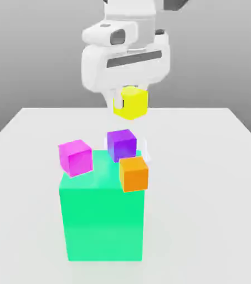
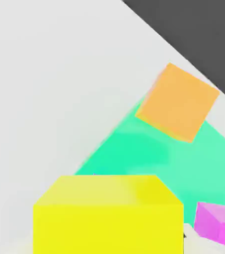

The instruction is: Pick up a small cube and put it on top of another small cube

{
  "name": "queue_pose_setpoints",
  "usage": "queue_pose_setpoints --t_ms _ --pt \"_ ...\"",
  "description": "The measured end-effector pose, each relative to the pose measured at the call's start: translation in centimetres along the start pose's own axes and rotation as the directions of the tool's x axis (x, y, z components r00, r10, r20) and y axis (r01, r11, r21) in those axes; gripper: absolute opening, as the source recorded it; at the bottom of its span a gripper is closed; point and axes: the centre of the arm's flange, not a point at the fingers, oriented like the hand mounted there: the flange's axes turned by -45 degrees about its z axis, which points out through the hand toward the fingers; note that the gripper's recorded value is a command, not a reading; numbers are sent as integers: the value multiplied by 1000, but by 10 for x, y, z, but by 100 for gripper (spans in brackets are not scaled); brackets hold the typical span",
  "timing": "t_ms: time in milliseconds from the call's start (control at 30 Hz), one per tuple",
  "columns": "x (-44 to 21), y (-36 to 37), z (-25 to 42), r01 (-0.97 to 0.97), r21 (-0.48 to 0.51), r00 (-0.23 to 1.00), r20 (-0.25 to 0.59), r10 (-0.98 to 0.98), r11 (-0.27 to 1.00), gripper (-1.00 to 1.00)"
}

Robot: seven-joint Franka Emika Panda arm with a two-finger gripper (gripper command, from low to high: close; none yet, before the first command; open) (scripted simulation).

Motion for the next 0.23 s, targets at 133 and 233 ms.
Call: queue_pose_setpoints --t_ms 133,233 --pt "-4 0 48 -6 2 1000 -1 6 1000 100" --pt "-4 0 48 -6 2 1000 -1 6 1000 100"
